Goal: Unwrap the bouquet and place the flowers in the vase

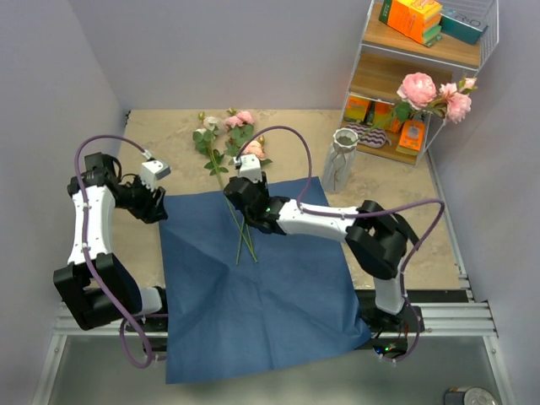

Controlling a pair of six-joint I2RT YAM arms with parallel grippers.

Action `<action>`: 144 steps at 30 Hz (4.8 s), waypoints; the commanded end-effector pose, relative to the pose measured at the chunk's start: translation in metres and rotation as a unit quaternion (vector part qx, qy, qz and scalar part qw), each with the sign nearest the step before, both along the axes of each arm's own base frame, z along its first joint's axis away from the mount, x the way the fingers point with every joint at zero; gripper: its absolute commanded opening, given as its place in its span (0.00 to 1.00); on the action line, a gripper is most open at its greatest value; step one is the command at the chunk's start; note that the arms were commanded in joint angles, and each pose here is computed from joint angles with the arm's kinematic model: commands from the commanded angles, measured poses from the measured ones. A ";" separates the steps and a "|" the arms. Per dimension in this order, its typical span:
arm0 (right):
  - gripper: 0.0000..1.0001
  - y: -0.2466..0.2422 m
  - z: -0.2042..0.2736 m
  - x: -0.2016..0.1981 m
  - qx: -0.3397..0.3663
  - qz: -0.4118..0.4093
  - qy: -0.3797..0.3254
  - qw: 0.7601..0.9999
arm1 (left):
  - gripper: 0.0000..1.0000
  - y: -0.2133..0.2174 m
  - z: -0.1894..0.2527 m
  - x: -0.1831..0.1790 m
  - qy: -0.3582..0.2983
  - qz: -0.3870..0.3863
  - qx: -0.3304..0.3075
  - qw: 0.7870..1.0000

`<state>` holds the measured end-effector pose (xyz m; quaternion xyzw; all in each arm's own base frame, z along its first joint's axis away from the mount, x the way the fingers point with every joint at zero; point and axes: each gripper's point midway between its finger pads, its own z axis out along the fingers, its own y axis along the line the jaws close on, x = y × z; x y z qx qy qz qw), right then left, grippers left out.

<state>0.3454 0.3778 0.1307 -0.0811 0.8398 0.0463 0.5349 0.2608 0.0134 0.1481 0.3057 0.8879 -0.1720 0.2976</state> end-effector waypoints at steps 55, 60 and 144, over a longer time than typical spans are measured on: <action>0.39 0.002 -0.090 0.075 0.074 -0.057 0.130 0.987 | 0.52 0.033 -0.012 -0.006 -0.002 0.010 0.002 1.000; 0.38 0.004 -0.093 0.076 0.076 -0.058 0.129 0.987 | 0.51 0.034 -0.014 -0.008 0.001 0.011 0.001 1.000; 0.00 -0.273 0.357 0.116 -0.083 -0.294 -0.536 0.787 | 0.99 0.037 0.013 0.008 -0.005 0.008 -0.035 0.999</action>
